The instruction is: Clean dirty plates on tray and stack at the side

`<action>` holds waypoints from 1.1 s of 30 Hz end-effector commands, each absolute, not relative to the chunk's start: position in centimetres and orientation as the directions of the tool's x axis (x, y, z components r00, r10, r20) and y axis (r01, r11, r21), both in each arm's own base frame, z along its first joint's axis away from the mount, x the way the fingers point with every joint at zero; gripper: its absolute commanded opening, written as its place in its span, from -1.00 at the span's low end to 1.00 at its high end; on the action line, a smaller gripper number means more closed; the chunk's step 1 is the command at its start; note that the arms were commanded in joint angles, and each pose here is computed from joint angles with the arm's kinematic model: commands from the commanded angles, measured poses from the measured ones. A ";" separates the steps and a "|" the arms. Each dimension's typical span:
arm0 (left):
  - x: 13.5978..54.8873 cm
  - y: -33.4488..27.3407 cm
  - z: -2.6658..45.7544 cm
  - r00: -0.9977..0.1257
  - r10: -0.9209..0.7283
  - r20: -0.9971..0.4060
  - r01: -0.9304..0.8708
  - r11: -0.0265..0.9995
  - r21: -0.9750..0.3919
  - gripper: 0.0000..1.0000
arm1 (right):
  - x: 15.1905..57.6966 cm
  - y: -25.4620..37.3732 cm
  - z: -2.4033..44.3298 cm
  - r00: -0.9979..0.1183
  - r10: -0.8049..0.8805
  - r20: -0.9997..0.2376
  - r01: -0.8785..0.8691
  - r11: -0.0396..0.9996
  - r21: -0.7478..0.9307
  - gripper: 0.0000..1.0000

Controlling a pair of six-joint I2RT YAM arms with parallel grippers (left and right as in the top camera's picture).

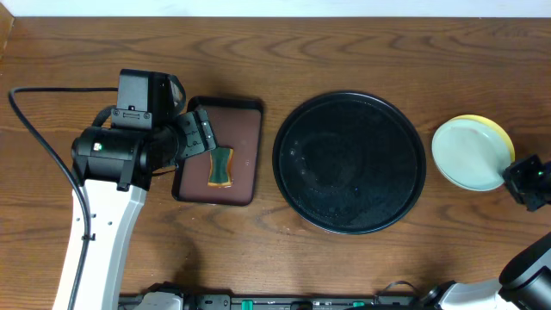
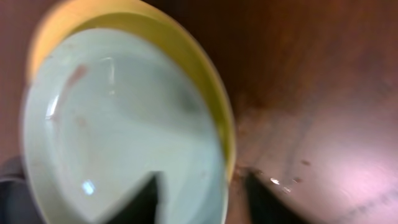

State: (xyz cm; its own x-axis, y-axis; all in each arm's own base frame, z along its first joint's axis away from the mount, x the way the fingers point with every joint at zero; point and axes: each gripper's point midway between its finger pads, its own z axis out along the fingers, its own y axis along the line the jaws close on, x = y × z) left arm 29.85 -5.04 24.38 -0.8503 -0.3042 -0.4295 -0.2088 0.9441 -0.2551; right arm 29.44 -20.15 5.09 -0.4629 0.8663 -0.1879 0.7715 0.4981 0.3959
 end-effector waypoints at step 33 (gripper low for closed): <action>30.0 -5.0 25.0 -0.844 -0.298 -0.446 -0.198 0.946 -0.257 0.68 | 20.1 8.8 30.1 -0.356 -0.126 -0.926 -0.497 0.865 0.073 0.99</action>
